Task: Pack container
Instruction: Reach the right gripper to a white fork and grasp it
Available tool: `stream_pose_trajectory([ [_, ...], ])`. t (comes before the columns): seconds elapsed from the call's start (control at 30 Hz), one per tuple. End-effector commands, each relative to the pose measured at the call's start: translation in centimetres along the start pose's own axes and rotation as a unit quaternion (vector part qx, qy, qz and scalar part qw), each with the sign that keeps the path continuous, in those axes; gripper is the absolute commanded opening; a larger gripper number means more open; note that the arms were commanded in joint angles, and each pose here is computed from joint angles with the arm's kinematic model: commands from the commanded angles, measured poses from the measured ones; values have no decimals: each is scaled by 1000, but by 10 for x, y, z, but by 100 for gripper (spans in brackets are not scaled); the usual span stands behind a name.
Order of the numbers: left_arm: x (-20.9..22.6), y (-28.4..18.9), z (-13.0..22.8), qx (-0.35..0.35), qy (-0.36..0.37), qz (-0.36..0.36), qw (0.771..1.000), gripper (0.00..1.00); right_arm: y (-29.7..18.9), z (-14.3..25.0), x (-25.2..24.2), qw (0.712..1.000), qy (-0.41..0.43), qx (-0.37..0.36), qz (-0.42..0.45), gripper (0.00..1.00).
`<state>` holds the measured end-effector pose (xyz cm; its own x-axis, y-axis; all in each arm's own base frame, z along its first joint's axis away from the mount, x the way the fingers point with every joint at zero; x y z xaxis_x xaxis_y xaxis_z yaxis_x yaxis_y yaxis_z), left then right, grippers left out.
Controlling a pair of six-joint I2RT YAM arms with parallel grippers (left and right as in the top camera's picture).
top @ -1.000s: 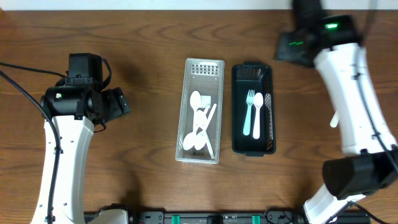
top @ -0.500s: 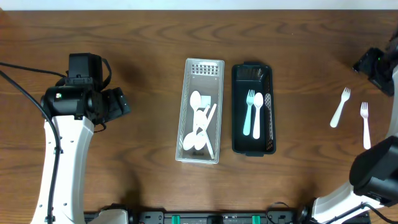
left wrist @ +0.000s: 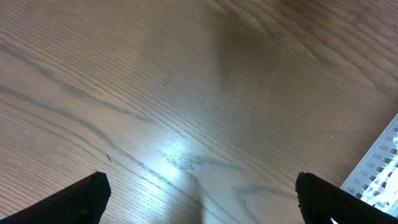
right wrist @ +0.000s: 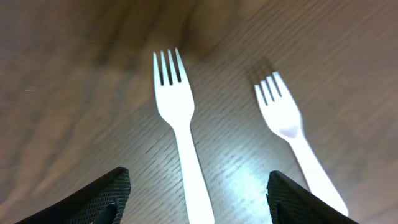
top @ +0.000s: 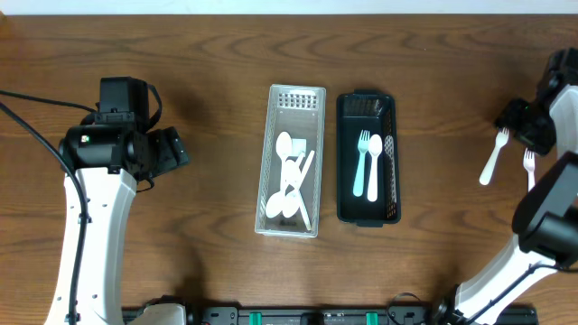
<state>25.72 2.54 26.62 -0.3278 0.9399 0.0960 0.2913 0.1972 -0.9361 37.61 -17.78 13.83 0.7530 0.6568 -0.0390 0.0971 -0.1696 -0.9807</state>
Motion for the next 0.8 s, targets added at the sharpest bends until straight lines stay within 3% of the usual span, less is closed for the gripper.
stream_pose_trajectory([
  [0.0, 0, 2, 1, 4, 8, -5, 1000, 98, 19, 3, 1, 1000, -21, 21, 2, 73],
  [0.77, 0, 2, 2, 6, 8, -5, 1000, 98, 80, 1, 6, 997, -52, 51, -14, 73],
])
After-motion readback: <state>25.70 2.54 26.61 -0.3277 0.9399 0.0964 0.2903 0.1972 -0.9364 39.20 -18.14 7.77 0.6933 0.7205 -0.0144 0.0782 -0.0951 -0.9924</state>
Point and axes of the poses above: each gripper's point midway between its finger pads, its own y axis out along the fingers, its own x axis along the line the jaws close on, z = x × y, the point moved 8 cm from there along -y, back along the fingers, and after that the axes turned 7 degrees about y, right-handed, at the moved point
